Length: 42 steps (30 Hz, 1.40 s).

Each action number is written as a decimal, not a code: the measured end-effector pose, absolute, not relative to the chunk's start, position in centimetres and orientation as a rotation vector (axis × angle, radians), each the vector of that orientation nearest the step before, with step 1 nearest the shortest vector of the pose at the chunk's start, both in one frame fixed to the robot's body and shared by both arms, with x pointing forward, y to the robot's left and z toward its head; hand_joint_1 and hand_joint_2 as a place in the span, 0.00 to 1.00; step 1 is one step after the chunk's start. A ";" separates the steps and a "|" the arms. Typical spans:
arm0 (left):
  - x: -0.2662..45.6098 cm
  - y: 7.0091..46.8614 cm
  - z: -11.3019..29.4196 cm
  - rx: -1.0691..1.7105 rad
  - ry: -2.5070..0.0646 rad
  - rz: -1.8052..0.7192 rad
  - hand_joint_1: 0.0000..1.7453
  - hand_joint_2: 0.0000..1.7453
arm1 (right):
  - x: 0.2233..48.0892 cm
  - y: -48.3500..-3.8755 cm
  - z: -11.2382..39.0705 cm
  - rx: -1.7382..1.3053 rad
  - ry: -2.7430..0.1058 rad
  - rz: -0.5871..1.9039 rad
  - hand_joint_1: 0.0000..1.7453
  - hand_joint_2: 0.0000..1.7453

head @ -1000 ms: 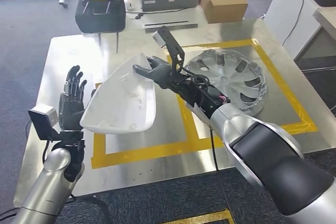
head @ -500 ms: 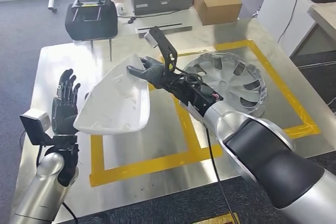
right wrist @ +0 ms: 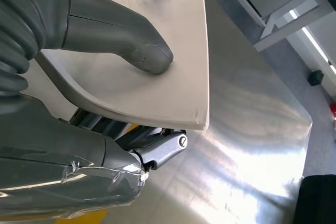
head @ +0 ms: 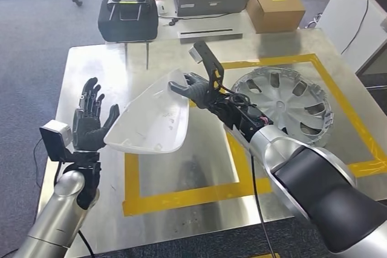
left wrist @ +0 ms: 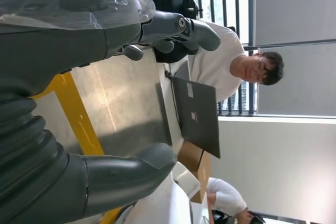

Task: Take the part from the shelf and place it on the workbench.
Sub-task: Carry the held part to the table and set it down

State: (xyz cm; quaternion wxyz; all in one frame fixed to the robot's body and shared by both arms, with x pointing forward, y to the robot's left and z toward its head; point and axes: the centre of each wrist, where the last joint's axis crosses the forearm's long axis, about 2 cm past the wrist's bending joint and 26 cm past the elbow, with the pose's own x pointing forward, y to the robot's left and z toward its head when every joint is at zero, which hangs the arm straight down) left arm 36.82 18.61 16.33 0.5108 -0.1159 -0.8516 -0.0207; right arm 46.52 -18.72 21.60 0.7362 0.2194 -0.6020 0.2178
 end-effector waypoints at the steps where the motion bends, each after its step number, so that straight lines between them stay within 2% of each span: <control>1: 36.8 18.6 16.3 -0.279 -2.051 -0.050 0.00 1.00 | 46.5 -18.8 21.4 0.475 -1.319 0.478 1.00 1.00; 21: 36.9 19.0 16.3 -0.252 -2.058 -0.048 0.00 1.00 | 45.0 -22.8 16.7 0.333 -1.214 0.431 1.00 1.00; 34: 36.9 19.0 16.2 -0.249 -2.038 -0.044 0.00 1.00 | 44.1 -23.8 14.8 0.243 -1.181 0.418 1.00 1.00; 38: 36.8 19.0 16.2 -0.257 -2.026 -0.033 0.00 1.00 | 43.6 -24.2 13.9 0.225 -1.165 0.412 0.00 0.00; 42: 36.8 18.9 16.1 -0.265 -2.022 -0.024 0.00 1.00 | 43.4 -24.3 13.6 0.221 -1.160 0.409 0.00 0.00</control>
